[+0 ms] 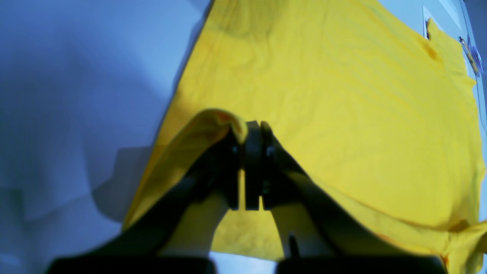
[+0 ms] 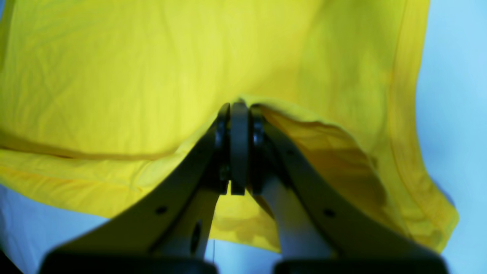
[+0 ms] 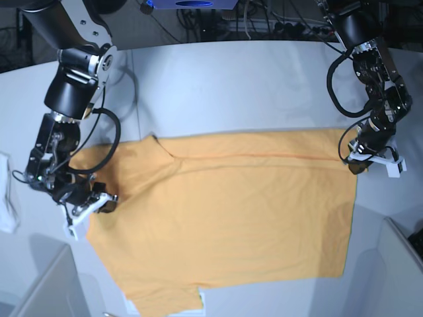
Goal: Fold the T-shirt properly
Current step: 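Drag the shoulder edge with both grippers toward the hem, then release the shirt and raise both grippers back toward the collar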
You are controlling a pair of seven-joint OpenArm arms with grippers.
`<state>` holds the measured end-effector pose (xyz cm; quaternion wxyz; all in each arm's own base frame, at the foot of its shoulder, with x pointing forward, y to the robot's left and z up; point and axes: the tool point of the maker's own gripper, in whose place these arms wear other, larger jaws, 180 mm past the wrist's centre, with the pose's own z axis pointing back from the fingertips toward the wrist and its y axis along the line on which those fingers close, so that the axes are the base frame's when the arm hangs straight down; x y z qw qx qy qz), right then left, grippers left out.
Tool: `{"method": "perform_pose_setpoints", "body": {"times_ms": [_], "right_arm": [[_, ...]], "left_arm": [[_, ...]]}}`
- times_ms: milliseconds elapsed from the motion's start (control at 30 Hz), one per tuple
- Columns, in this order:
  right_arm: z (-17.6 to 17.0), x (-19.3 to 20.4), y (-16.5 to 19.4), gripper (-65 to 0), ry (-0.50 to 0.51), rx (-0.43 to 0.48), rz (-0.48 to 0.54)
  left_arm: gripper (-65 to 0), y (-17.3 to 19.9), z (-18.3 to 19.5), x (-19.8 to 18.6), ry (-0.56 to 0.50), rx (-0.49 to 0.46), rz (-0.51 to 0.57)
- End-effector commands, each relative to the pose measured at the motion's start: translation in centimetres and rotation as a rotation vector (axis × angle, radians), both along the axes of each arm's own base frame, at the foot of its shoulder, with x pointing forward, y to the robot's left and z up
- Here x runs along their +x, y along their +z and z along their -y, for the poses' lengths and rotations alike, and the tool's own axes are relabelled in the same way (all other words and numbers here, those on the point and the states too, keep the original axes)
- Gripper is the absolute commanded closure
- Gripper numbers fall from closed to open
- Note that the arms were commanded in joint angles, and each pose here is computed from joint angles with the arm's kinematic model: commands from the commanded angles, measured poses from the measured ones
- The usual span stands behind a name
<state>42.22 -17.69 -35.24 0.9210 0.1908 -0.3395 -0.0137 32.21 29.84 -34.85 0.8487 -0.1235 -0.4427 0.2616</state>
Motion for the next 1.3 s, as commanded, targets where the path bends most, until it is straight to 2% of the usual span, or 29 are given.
{"method": "perform_pose_setpoints", "body": {"times_ms": [0,333,433,667,1067,1167,1200,1267], "right_arm": [[0.8,1.7,2.2,0.0,-0.009,-0.002,0.064],[0.6,2.4,1.0,0.0,-0.026,0.041,0.046],[0.5,2.9,1.1,0.0,-0.03,0.052,0.054],[-1.0,3.4,1.3,0.0,0.023,0.022,0.07],[-0.1,3.0,0.6,0.0,-0.005,0.018,0.059],[1.0,2.8,0.1,-14.0,-0.087,0.025,0.028],[1.4,2.9,0.1,-16.4,-0.116,0.027,0.036],[2.2,3.2,0.4,-17.0,-0.171,0.028,0.066]], "left_arm": [[0.0,1.6,-0.5,1.0,0.002,0.014,0.053],[0.0,1.2,-0.7,1.7,0.011,-0.007,0.049],[0.0,0.7,-1.1,1.8,0.018,0.016,0.028],[0.0,0.7,-1.4,1.6,0.02,0.049,0.014],[0.0,0.4,-1.5,1.5,0.023,0.044,0.006],[0.0,0.5,-1.6,1.5,0.027,0.045,0.01],[-1.0,0.5,-1.7,1.5,0.029,0.045,0.011],[-16.9,1.1,-1.7,2.1,0.031,0.045,0.031]]}}
